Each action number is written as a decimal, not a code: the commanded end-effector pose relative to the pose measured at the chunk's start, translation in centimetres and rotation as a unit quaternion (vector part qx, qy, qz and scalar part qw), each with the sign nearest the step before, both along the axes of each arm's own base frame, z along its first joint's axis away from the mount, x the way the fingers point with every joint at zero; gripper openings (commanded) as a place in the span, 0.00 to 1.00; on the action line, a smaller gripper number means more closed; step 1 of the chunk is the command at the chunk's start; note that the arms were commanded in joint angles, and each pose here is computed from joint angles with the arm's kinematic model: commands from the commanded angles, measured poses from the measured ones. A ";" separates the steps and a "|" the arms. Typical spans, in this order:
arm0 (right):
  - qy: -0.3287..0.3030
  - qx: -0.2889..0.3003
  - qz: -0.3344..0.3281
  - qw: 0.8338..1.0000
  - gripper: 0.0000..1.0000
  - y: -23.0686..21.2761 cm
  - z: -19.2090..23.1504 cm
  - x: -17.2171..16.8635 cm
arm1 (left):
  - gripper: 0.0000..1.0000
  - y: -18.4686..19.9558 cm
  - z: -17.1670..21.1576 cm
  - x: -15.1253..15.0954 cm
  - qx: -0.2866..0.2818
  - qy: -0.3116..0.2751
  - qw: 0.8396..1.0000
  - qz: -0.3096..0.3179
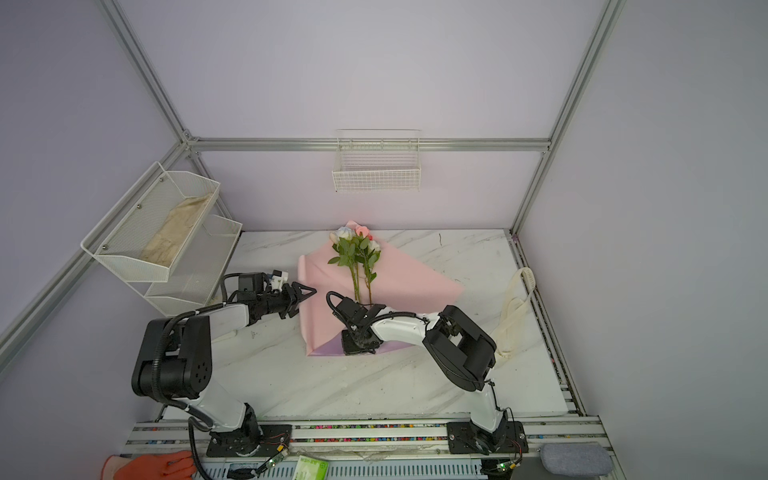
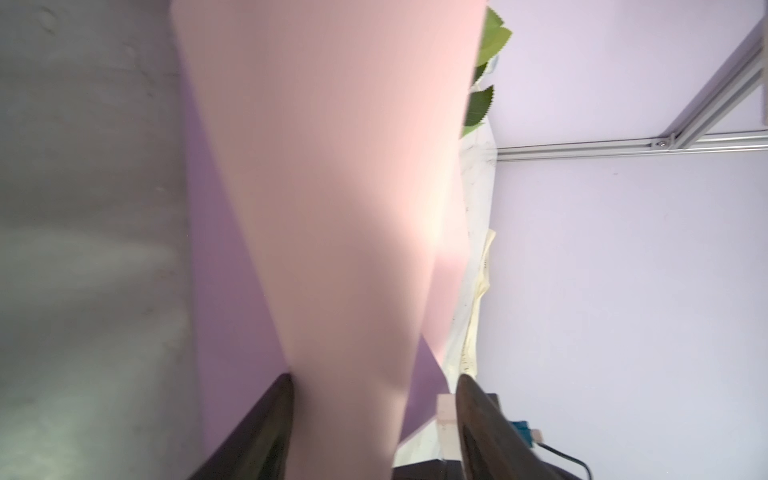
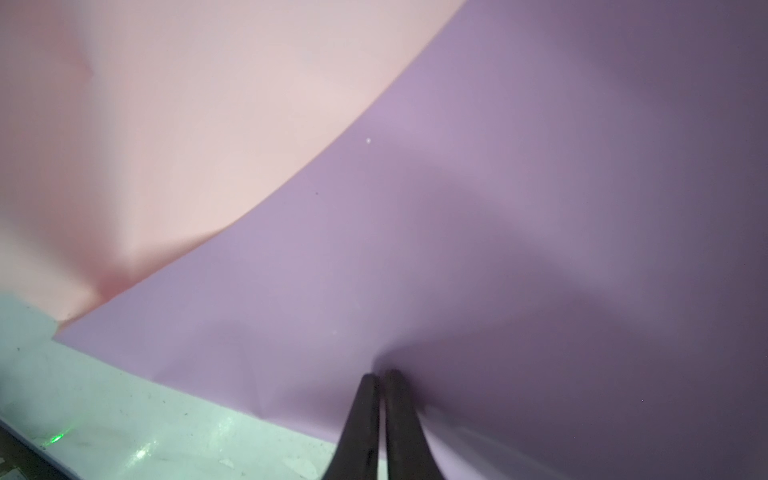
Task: Tie the bouquet of fake flowers
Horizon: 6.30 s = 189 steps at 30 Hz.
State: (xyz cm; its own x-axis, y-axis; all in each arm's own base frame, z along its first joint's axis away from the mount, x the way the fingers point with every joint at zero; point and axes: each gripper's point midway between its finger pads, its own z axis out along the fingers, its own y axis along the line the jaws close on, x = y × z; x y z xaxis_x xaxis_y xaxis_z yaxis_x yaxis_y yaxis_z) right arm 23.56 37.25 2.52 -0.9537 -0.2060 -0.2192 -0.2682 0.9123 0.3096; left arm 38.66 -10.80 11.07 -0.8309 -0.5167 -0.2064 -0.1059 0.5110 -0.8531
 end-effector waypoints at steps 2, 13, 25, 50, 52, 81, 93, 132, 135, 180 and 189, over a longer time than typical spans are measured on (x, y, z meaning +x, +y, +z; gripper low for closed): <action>0.035 -0.042 -0.009 0.998 0.11 -2.0 -3.3 -1.2 | 0.47 0.1 -1.6 -1.3 0.035 0.018 0.999 0.012; 0.033 -0.038 -0.012 0.999 0.11 -1.9 -3.1 -0.8 | 0.13 2.2 -0.8 -1.5 0.165 0.036 0.985 0.046; 0.045 -0.032 -0.005 0.998 0.11 -2.0 -3.9 -1.3 | 0.00 -2.7 8.7 -0.8 0.134 -0.075 0.988 -0.018; 0.008 0.158 -0.041 0.987 0.22 -0.9 2.3 0.1 | 0.00 -16.7 6.4 1.7 0.112 -0.070 0.970 -0.204; -0.001 0.162 -0.056 0.985 0.26 -1.8 3.1 0.3 | 0.00 -17.1 5.8 1.6 0.115 -0.066 0.968 -0.211; 0.002 0.273 -0.167 0.947 0.62 -1.9 7.7 2.4 | 0.00 -19.7 0.0 0.4 0.149 0.005 0.963 -0.227; 0.000 0.220 -0.191 0.957 0.24 -3.2 4.6 3.1 | 0.09 -19.6 0.6 0.5 0.146 0.001 0.964 -0.222; 0.002 0.195 -0.121 0.973 0.07 -5.2 1.7 2.8 | 0.08 -15.5 -6.1 -15.7 0.040 0.094 0.962 -0.253; 0.004 0.194 -0.121 0.973 0.07 -5.2 1.6 2.8 | 0.07 -15.6 -7.1 -16.2 0.047 0.105 0.960 -0.257; 0.052 0.061 -0.133 0.988 0.00 -7.6 -3.9 -3.2 | 0.06 -10.6 -10.6 -18.0 0.145 0.148 0.959 -0.195; 0.047 0.054 -0.123 0.990 0.00 -7.6 -3.9 -3.1 | 0.06 -9.4 -9.9 -15.7 0.191 0.146 0.956 -0.170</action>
State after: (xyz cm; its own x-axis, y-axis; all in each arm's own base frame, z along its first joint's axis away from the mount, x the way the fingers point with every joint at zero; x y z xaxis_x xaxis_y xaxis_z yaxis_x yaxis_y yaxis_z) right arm 22.13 33.51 2.43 -0.9779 0.0675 -0.1979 -0.0626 0.8084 0.5853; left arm 21.67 -22.15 2.02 -0.9944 -0.1003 -0.0335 -0.0530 0.7472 -0.6625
